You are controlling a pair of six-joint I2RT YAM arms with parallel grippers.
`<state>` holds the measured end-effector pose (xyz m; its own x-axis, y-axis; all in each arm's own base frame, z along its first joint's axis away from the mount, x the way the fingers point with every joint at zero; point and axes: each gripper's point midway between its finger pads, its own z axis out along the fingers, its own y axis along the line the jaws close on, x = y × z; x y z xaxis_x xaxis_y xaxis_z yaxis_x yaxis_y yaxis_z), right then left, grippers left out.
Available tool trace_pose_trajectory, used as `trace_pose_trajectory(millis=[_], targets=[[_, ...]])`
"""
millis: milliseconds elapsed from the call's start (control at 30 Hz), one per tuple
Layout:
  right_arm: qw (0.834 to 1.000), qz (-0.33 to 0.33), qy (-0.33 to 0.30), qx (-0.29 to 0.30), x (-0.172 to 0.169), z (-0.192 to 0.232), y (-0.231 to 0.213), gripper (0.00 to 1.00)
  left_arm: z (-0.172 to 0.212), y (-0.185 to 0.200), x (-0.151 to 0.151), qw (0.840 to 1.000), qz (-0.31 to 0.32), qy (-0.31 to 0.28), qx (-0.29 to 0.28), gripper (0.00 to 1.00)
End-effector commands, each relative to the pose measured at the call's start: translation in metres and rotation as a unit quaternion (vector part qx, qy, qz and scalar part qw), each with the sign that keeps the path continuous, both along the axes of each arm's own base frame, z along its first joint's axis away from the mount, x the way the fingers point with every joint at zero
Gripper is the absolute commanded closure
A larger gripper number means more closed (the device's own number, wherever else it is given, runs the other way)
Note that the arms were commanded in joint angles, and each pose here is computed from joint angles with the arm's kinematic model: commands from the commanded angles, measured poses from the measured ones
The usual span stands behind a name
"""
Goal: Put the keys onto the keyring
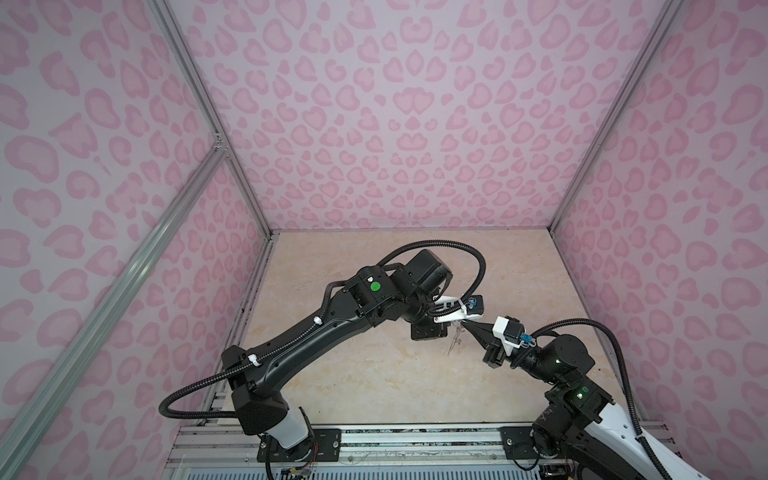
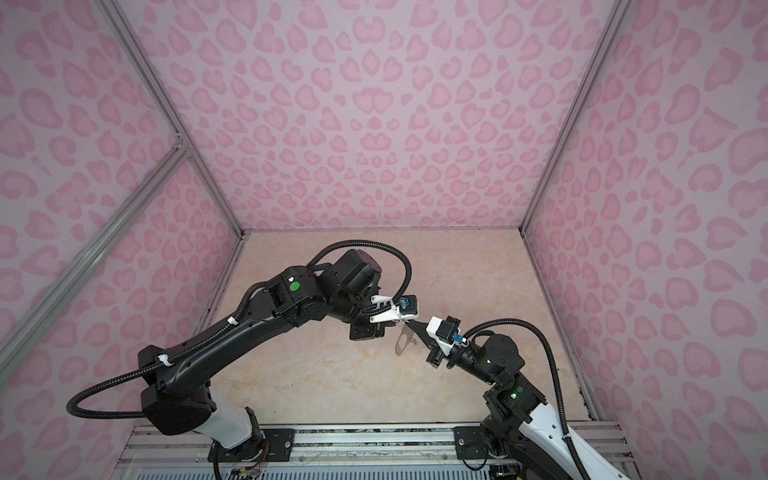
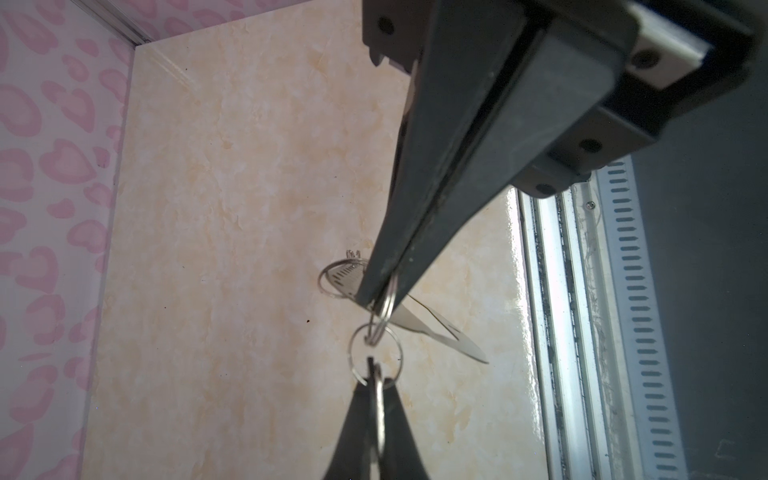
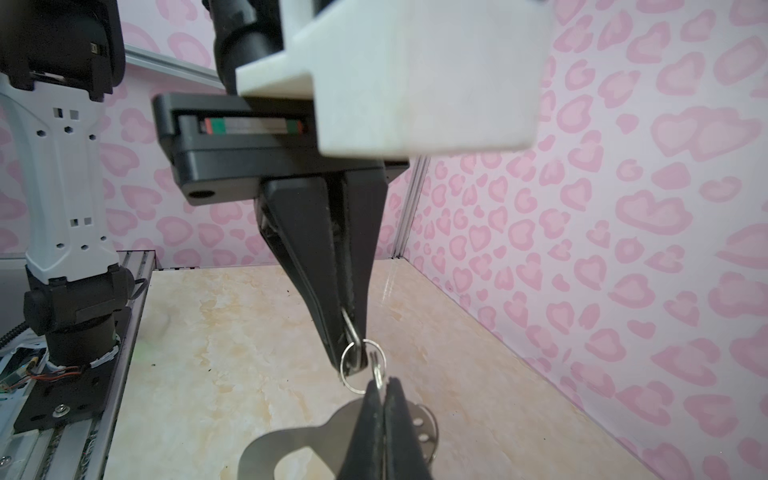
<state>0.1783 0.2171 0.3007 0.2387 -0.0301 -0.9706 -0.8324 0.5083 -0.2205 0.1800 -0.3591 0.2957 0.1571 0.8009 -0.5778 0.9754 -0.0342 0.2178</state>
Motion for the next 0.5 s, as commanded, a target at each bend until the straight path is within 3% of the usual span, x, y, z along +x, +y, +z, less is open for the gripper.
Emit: trace_pose_trajectory(millis=[0, 467], targets=[[1.000, 0.019, -0.012, 0.007, -0.005, 0.008, 0.004, 1.00, 0.001, -0.002, -0.003, 1.000, -0.007, 0.006, 0.001, 0.97], [0.999, 0.010, 0.022, -0.024, 0.004, -0.013, 0.007, 1.00, 0.014, -0.006, -0.003, 1.000, -0.005, -0.010, 0.001, 0.97]])
